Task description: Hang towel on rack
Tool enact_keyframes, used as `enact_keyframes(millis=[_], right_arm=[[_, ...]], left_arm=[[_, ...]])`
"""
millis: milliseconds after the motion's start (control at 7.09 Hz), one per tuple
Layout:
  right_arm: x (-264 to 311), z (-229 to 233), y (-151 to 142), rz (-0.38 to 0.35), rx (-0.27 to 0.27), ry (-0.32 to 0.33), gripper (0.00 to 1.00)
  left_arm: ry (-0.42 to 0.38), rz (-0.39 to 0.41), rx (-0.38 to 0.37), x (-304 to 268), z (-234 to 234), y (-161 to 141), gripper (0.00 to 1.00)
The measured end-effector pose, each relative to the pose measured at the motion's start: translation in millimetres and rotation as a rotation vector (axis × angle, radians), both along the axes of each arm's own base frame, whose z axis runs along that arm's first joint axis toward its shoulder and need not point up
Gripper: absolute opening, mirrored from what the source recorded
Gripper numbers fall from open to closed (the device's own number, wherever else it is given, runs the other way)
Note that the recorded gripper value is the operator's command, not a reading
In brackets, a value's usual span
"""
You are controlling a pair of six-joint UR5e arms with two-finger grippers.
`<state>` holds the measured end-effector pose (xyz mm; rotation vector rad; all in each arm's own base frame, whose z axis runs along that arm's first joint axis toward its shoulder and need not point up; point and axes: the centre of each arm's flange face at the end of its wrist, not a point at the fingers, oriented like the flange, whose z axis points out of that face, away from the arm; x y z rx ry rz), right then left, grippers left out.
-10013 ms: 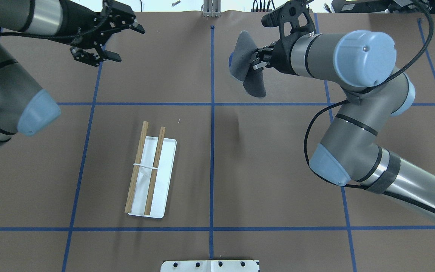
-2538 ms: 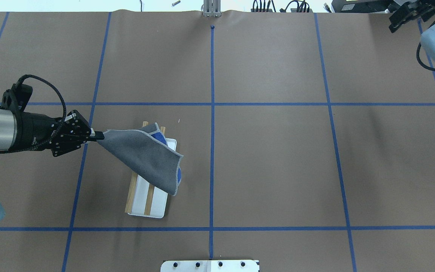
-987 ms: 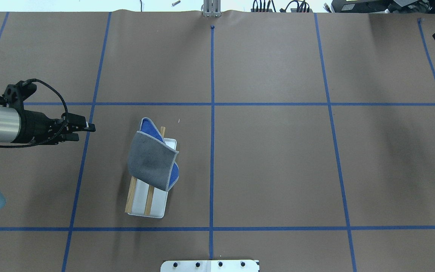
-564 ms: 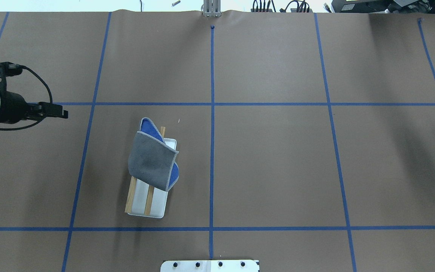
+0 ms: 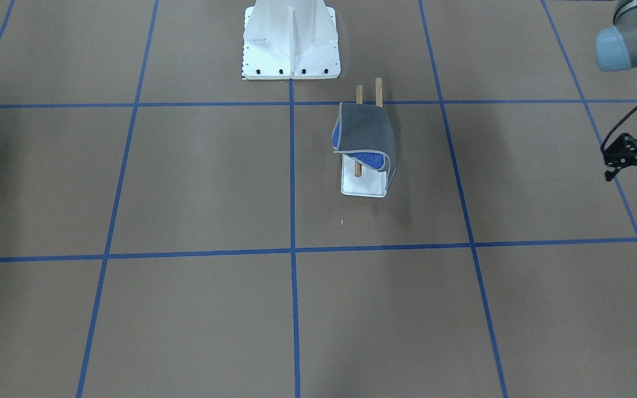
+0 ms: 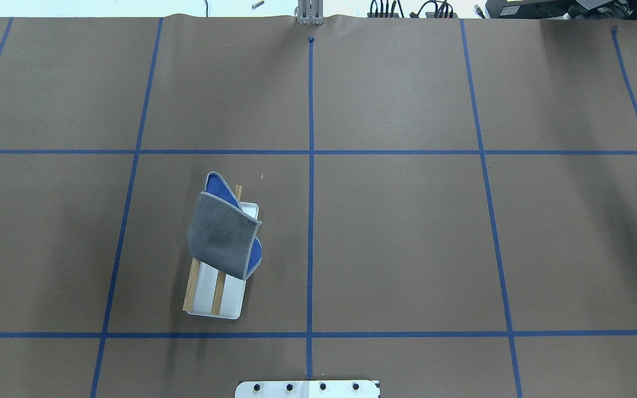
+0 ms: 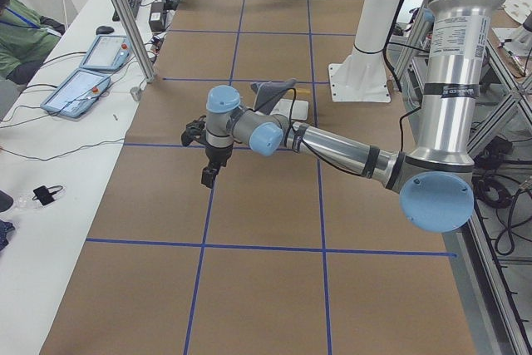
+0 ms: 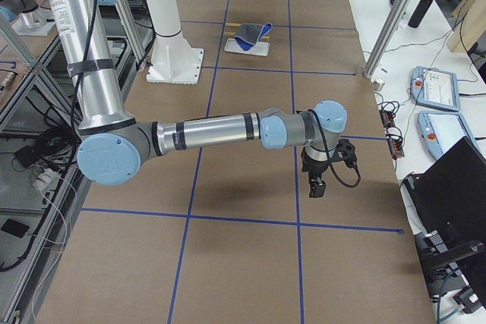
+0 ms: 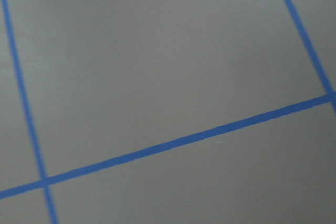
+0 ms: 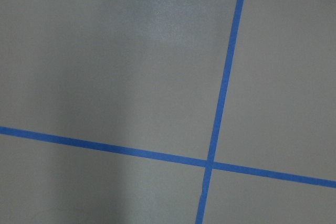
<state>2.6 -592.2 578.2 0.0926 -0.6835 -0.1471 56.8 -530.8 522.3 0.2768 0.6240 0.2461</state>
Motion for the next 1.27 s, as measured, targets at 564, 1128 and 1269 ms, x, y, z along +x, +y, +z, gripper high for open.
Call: enact_keyframes(millis=[564,1128,1269], right_arm=[[11.6,9.1,5.6,0.011,-0.013,0.006,1.00],[14.7,21.5,15.6,0.011,-0.027,0.007,1.00],[14.9,22.5,17.2,0.011,-0.028,0.008,1.00]], left_arm=[[0.110,-0.003,-0.168,-132.0,99.0,21.6,0.99],[0.104,-0.018,-0.154,-152.2,149.5,64.2,0.99],[0.105,-0.018,-0.149,-152.4,150.9,75.5,0.99]])
